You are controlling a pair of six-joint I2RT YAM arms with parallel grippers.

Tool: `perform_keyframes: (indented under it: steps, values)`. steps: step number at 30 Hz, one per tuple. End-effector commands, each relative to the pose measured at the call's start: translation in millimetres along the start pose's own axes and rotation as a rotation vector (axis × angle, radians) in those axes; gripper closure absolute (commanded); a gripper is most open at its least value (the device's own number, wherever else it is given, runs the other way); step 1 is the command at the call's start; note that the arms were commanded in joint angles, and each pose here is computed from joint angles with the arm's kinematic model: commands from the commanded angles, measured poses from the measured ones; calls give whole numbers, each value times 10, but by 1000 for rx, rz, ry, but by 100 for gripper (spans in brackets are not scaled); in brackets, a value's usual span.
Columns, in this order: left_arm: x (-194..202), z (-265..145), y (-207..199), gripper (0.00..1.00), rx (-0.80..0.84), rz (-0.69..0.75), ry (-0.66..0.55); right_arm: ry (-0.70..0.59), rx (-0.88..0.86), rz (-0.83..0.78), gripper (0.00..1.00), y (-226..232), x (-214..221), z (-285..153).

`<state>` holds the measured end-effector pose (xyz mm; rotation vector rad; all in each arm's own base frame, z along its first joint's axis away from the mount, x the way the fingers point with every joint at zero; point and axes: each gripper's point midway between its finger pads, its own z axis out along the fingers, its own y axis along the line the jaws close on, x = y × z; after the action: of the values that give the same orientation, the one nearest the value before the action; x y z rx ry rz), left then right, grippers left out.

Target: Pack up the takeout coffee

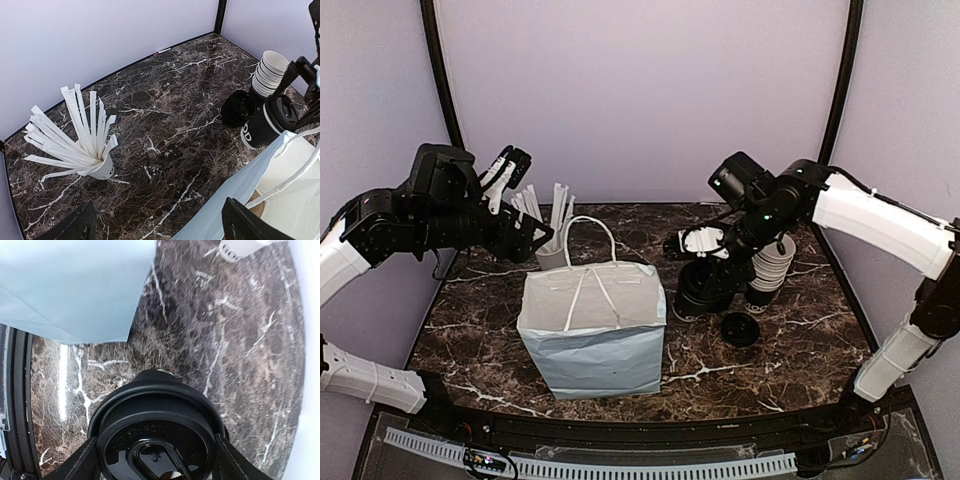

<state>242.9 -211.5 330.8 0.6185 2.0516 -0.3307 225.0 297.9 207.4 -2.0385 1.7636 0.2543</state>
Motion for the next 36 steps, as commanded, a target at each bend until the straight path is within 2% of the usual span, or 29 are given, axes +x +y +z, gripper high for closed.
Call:
perform_keyframes:
  steps: [1,8,10,16,23,27,30,32,36]
  values:
    - [-75,-79,70,10,-21,8,-19,-111,34,9,38,1,-190,-408]
    - [-121,-93,103,10,-18,63,31,-295,75,67,38,-184,-312,-1060]
    - [-120,-96,63,10,28,75,46,-362,107,66,39,-231,-388,-1306]
    - [-65,-63,-391,13,305,136,131,-517,150,21,39,-225,-664,-1835]
    - [41,141,-610,32,421,167,272,-612,67,-46,37,13,-832,-2059]
    - [130,134,-680,36,471,176,320,-662,10,-62,36,201,-907,-2114]
    - [100,80,-672,39,471,181,309,-653,-4,-59,36,242,-908,-2062]
    - [7,26,-557,40,402,184,273,-646,-14,-59,36,268,-911,-2017]
    - [-168,-178,-339,35,282,185,188,-658,-46,-82,36,364,-990,-1993]
